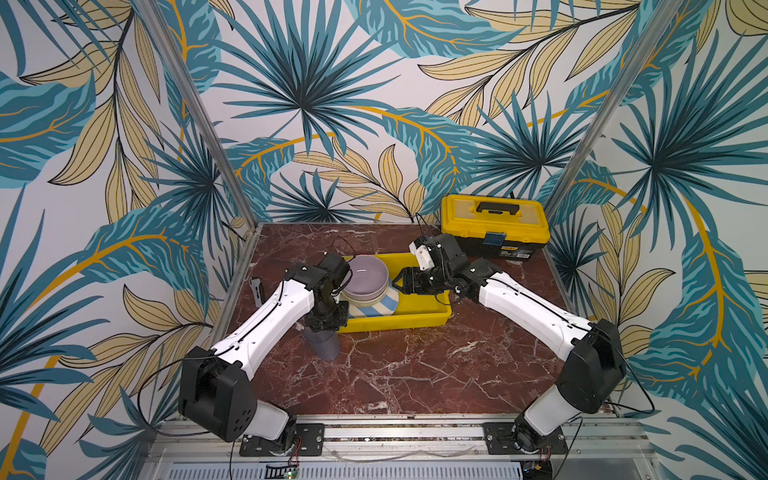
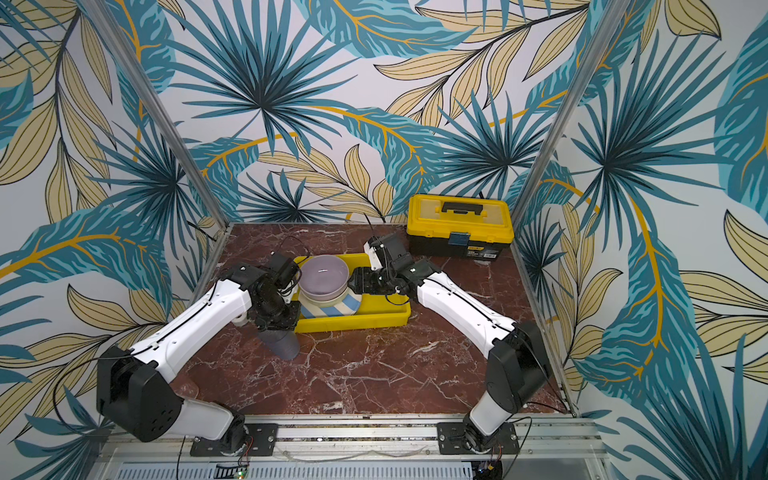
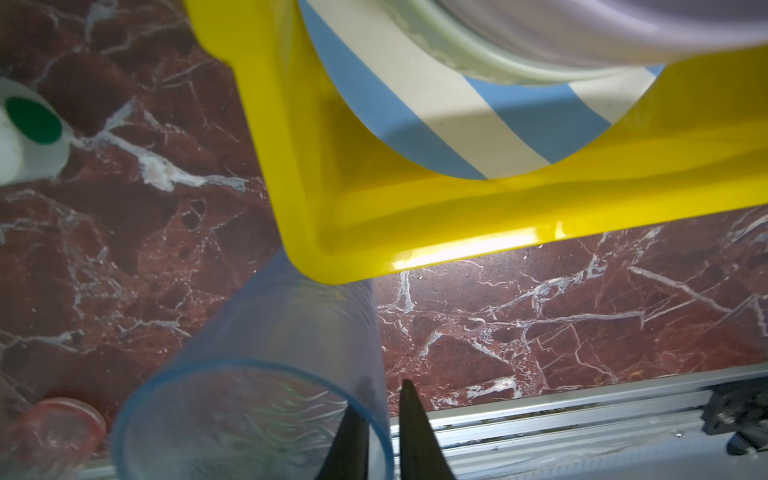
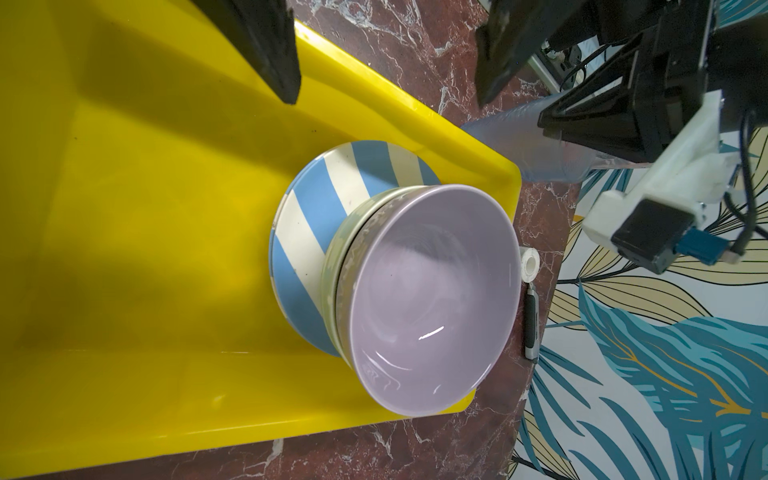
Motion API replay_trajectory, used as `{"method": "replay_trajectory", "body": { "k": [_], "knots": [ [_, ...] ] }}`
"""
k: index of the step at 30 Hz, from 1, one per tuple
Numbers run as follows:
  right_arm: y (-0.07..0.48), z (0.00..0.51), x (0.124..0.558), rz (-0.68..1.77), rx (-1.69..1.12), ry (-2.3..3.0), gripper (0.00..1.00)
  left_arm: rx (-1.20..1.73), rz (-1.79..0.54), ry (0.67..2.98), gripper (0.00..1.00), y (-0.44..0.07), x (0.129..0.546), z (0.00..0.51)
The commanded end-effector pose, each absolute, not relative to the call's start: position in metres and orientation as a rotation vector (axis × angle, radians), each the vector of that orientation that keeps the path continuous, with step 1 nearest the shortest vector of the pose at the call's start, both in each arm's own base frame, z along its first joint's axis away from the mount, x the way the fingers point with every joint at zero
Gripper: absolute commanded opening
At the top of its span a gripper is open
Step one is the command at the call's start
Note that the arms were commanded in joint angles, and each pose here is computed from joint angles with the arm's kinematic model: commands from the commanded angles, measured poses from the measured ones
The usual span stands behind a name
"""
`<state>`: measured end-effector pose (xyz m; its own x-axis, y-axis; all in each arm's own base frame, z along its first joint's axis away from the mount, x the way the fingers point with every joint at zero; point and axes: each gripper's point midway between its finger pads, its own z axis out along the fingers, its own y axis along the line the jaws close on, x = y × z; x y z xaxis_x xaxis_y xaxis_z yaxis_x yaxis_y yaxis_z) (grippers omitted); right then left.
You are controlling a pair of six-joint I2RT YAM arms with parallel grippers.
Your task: Place the mixed dishes into the plastic bin
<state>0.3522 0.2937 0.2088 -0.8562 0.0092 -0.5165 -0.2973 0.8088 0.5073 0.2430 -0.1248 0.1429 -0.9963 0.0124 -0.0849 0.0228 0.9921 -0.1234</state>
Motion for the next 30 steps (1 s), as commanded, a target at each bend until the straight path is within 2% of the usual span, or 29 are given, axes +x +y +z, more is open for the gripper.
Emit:
{"method": "replay_trajectory", "body": {
  "k": [1,8,12,16,20,26,30],
  "knots": [
    [0.288,0.216,0.350,0.809,-0.195,2.459,0.68,0.046,-0.210,3.037,0.25,-0.131,0.248,0.145],
    [0.288,0.217,0.349,0.803,-0.196,2.459,0.68,0.016,-0.243,2.992,0.44,-0.132,0.249,0.159],
    [0.287,0.218,0.349,0.801,-0.198,2.457,0.68,-0.033,-0.271,2.937,0.45,-0.130,0.254,0.175],
    [0.287,0.217,0.348,0.798,-0.207,2.462,0.68,-0.107,-0.183,2.897,0.44,-0.111,0.257,0.182],
    [0.285,0.217,0.348,0.784,-0.212,2.466,0.68,-0.181,-0.192,2.874,0.42,-0.093,0.257,0.191],
    [0.285,0.219,0.349,0.785,-0.217,2.460,0.68,-0.274,0.006,2.804,0.41,-0.049,0.253,0.197],
    [0.287,0.221,0.349,0.789,-0.225,2.461,0.68,-0.354,0.036,2.825,0.41,-0.031,0.244,0.186]
  ]
}}
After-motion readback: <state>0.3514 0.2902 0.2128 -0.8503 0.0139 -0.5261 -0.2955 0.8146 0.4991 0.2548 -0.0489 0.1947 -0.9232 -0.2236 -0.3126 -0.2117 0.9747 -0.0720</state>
